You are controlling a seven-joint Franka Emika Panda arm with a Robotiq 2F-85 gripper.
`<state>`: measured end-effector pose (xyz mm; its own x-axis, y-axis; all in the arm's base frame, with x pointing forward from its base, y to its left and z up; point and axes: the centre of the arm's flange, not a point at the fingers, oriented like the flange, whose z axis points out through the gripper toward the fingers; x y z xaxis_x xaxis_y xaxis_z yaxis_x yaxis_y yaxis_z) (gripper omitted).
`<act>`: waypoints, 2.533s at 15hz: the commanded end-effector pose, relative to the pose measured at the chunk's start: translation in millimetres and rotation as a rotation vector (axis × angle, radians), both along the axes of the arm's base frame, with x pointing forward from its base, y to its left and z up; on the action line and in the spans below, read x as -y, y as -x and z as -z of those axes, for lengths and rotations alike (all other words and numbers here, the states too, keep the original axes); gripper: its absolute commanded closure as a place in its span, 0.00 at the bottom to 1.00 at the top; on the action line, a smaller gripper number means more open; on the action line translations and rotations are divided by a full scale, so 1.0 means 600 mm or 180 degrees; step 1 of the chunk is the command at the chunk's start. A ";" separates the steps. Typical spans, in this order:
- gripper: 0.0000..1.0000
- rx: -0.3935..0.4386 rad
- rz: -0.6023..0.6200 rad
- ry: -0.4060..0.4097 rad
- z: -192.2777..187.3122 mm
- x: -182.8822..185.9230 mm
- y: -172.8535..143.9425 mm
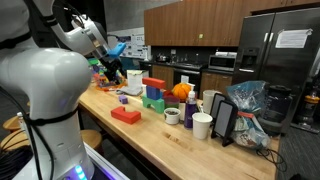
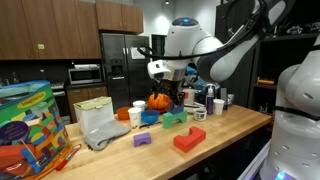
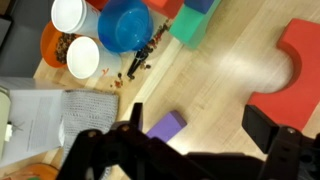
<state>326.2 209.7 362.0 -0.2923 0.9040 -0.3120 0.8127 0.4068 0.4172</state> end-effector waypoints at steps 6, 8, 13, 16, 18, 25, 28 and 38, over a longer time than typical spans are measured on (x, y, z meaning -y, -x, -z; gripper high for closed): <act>0.00 -0.0632 -0.0025 -0.0368 0.110 -0.065 0.041; 0.00 -0.0712 0.0105 -0.0508 0.130 -0.075 0.036; 0.00 -0.0595 0.0437 -0.0948 0.152 -0.089 0.007; 0.00 -0.0484 0.0689 -0.1262 0.147 -0.092 -0.017; 0.00 -0.0472 0.0847 -0.1417 0.148 -0.092 -0.036; 0.00 -0.0608 0.0951 -0.1343 0.152 -0.081 -0.042; 0.00 -0.0621 0.0953 -0.1322 0.156 -0.083 -0.044; 0.00 -0.1053 0.1503 -0.1748 0.180 -0.099 -0.043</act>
